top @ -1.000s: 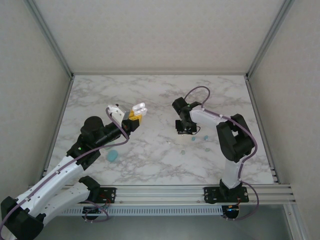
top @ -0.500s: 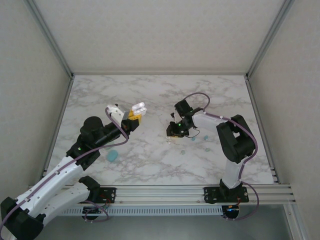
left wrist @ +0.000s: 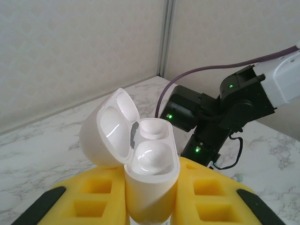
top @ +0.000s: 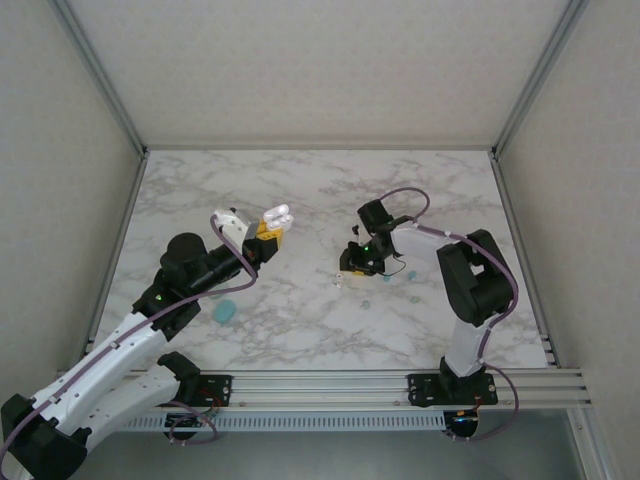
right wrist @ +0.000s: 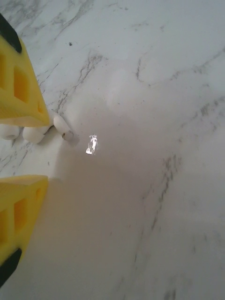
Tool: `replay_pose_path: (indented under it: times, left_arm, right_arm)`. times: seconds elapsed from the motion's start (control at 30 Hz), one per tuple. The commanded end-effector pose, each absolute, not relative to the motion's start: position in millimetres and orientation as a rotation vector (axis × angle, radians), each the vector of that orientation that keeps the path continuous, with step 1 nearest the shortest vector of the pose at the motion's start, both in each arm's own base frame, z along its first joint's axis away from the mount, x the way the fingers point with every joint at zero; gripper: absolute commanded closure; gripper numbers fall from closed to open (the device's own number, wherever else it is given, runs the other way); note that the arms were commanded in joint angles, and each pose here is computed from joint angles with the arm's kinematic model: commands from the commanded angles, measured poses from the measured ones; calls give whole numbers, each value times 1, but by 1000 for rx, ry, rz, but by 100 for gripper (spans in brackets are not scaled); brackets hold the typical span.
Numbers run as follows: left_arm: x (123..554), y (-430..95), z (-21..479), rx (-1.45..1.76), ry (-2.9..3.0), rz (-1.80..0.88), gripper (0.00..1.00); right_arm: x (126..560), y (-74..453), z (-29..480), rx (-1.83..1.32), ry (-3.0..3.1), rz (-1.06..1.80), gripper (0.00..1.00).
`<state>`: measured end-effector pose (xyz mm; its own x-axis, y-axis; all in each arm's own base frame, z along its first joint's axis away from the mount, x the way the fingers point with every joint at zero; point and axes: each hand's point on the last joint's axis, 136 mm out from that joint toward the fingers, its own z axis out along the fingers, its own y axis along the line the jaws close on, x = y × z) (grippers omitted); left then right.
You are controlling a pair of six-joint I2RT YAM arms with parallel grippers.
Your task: Insert the wireless bluetooth earbuds into the charging case
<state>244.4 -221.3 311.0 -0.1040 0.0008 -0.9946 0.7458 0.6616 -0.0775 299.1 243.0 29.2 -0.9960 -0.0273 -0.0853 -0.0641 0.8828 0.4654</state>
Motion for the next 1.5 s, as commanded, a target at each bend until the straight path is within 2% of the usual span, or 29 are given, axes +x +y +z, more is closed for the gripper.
replay_pose_path:
  times: [0.0, 0.2, 0.33, 0.53, 1.03, 1.47]
  left_arm:
    - [244, -221, 329, 615, 1526, -712, 82]
    - [244, -222, 333, 616, 1513, -712, 82]
    - [241, -215, 341, 598, 1489, -694, 82]
    - [233, -197, 350, 557, 1468, -641, 82]
    - [231, -194, 345, 559, 1484, -625, 81]
    - [232, -195, 342, 555, 1493, -633, 80]
  right_arm:
    - [302, 239, 52, -4, 2934, 680, 63]
    - [304, 247, 49, -262, 2949, 559, 58]
    - [305, 263, 44, -588, 2942, 452, 56]
    - [307, 289, 38, -800, 2937, 527, 58]
    - [283, 277, 24, -869, 3048, 505, 58]
    - [285, 260, 30, -852, 3036, 371, 60]
